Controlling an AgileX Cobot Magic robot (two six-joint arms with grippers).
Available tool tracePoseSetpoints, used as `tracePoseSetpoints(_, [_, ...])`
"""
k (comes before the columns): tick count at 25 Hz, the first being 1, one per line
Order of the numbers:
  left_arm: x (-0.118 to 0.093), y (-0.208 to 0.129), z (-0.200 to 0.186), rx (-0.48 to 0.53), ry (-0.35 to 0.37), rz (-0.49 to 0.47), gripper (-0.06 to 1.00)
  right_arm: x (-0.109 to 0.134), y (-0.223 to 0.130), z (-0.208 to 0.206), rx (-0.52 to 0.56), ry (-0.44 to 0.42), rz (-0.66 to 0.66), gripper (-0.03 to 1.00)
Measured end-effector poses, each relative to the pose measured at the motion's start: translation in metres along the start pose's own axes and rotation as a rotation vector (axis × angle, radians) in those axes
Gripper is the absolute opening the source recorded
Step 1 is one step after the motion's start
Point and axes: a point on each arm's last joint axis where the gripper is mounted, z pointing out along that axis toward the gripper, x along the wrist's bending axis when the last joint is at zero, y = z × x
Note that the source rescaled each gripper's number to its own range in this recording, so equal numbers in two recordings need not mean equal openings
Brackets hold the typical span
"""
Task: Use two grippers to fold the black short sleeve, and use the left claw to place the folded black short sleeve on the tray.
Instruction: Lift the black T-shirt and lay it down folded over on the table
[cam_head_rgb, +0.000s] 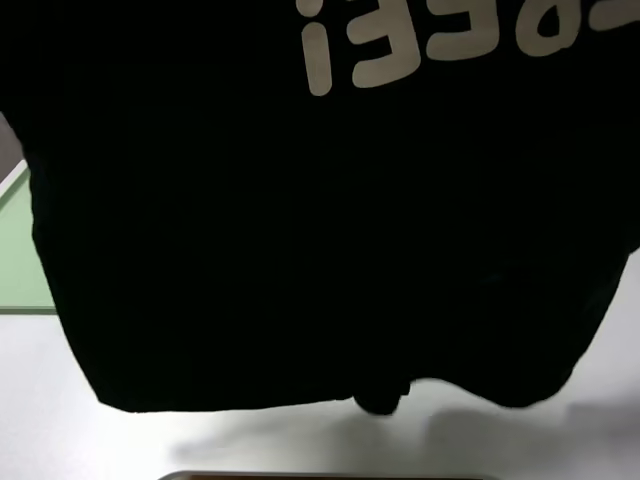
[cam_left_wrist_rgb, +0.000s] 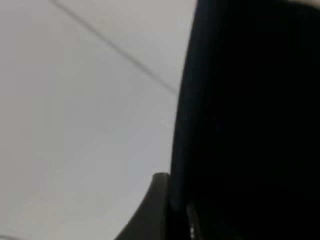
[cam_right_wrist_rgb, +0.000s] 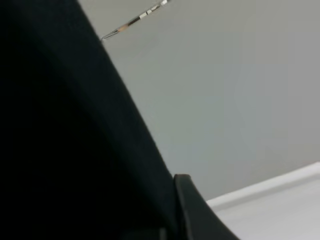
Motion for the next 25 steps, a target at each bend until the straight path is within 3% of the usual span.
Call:
tracePoseSetpoints(3, [0.001,-0.015,0.035,0.096,-0.048,0.026,0.00,0.007,0.005,0.028,0.061,0.051,-0.053,0.00])
tracePoseSetpoints(6, [-0.004,-0.041,0.088,0.220,-0.135,0.055,0.00,0.030,0.007,0.077,0.172,0.147,-0.127,0.00])
tracePoseSetpoints(10, [-0.014,-0.079,0.144,0.344,-0.198,0.126,0.00,0.090,-0.009,0.167,0.352,0.301,-0.313,0.00])
tracePoseSetpoints(13, [-0.015,-0.113,0.172,0.410,-0.184,0.141,0.00,0.116,-0.024,0.206,0.412,0.335,-0.366,0.00])
tracePoseSetpoints(18, [-0.007,-0.161,0.186,0.500,-0.145,0.133,0.00,0.146,-0.040,0.253,0.415,0.361,-0.381,0.00])
tracePoseSetpoints(25, [0.005,-0.175,0.186,0.509,-0.094,0.269,0.00,0.164,-0.056,0.278,0.329,0.424,-0.508,0.00])
